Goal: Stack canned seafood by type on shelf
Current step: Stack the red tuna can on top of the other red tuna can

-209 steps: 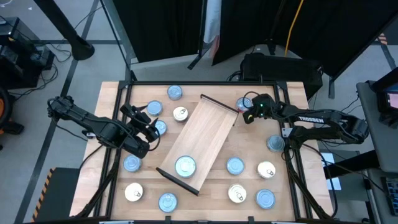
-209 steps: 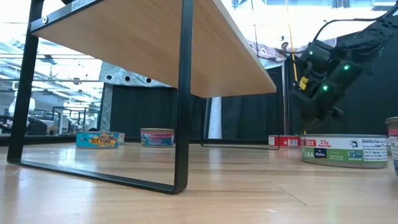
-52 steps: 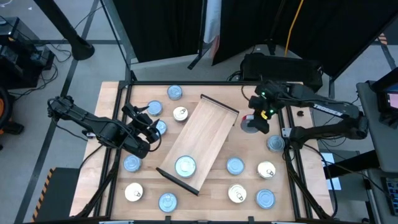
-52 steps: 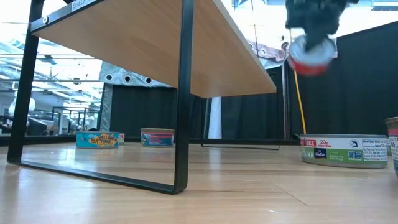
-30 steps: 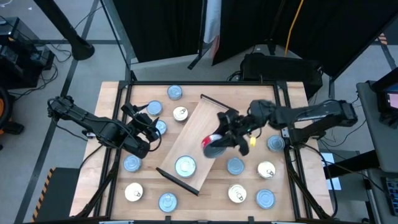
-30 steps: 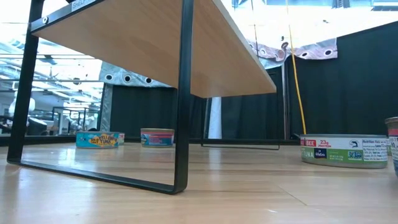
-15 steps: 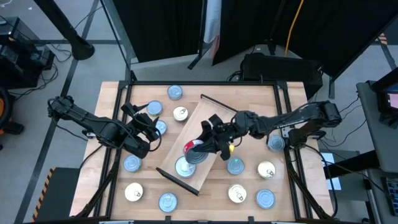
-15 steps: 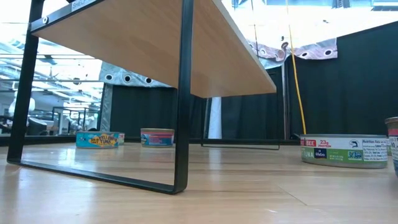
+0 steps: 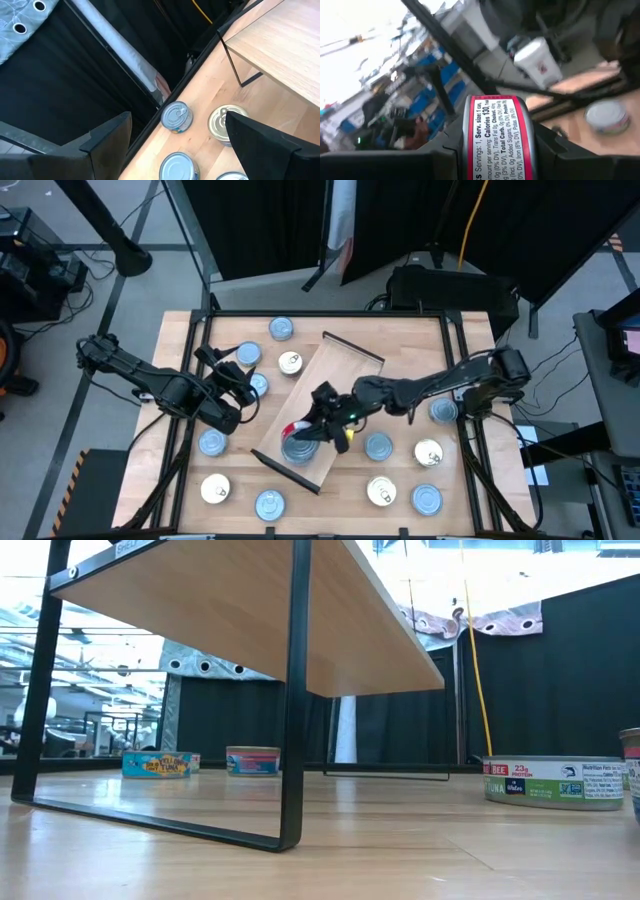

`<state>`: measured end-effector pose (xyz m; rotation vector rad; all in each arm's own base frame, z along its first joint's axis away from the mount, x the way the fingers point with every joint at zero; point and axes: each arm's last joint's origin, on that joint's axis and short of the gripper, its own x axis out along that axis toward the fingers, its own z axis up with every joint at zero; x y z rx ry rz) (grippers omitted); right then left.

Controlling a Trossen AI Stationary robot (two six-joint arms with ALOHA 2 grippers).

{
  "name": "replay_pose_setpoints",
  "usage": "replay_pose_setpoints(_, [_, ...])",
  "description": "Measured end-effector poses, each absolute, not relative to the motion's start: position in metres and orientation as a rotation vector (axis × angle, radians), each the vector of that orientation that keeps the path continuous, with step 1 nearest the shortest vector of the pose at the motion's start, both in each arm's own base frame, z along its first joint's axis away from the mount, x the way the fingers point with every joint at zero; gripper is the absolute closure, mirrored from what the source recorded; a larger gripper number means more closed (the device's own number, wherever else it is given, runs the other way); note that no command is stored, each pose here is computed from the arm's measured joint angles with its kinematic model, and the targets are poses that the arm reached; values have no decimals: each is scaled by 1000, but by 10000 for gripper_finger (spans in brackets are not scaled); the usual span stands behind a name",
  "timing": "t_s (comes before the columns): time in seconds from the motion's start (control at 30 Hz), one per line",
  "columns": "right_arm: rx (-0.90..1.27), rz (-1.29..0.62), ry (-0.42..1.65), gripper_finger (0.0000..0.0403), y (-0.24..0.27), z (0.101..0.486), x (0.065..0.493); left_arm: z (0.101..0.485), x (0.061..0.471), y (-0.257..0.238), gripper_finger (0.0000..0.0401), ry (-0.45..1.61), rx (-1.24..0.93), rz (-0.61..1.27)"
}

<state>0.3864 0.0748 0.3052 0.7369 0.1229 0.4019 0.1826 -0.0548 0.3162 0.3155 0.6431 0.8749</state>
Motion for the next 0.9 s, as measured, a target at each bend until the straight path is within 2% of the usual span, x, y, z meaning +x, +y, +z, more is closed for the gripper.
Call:
replay_pose_setpoints(0.27, [732, 369, 204, 275, 77, 291, 402, 316, 183, -55, 79, 643, 315, 874])
replay_pose_setpoints(0.73, [751, 375, 276, 275, 78, 284, 401, 316, 183, -55, 79, 643, 315, 875])
replay_pose_setpoints(0.9, [712, 369, 277, 262, 78, 283, 401, 316, 183, -55, 79, 643, 315, 875])
